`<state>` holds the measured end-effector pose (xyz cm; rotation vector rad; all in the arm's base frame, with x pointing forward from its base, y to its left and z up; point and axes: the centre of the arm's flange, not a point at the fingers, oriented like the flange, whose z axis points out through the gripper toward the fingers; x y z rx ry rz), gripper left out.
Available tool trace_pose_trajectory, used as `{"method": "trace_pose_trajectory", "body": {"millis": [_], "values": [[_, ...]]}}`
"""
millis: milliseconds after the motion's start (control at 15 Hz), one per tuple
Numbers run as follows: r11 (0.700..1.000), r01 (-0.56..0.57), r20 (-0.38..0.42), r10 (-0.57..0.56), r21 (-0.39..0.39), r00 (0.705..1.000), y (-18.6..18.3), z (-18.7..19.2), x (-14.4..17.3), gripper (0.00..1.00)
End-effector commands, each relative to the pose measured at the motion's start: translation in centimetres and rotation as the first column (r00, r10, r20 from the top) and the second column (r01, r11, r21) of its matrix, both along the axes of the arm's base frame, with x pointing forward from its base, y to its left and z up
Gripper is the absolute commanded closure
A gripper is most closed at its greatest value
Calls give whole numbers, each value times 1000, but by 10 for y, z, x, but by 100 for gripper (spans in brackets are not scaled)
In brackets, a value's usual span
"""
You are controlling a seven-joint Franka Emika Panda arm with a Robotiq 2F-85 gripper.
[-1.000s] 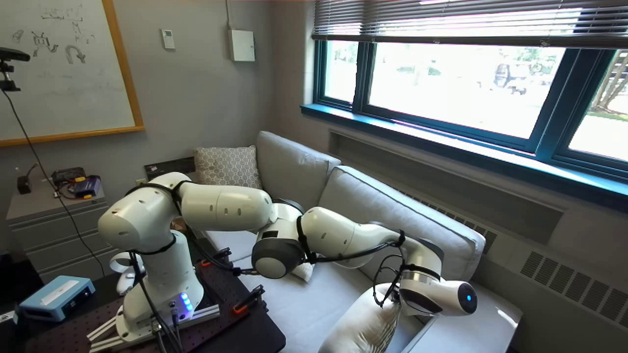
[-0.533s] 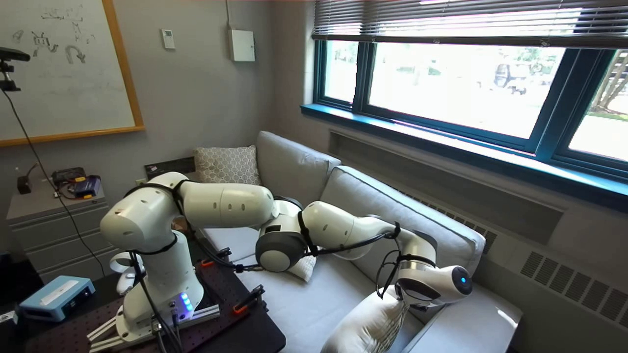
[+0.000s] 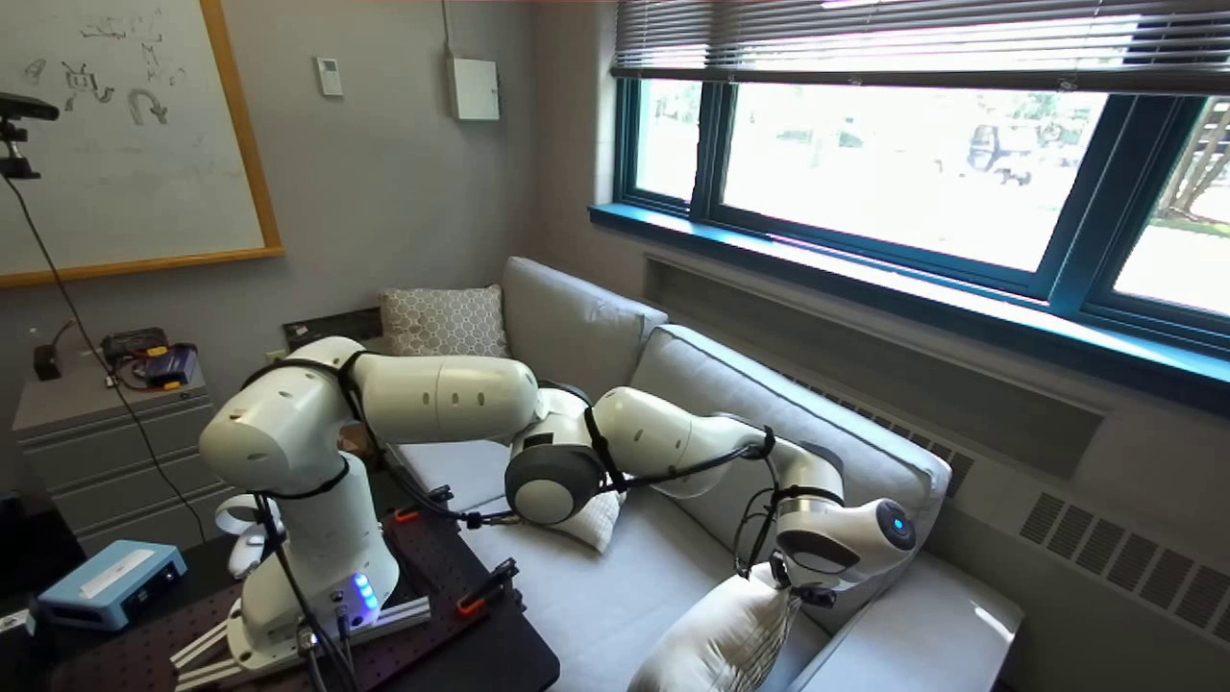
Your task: Arrange the cushions on the couch
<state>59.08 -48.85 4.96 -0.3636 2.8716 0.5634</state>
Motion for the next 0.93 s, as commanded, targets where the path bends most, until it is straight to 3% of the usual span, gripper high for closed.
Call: {"method": "trace_pose_trajectory", "body": {"millis": [0,467,867], "values": [[997,-21,-24,19,-79,1000,-44,-9,62,96],[976,-46,2,48,-211,999,-40,10,81,96],[973,-76,-4,76,-218,997,-33,14,94,93]]}}
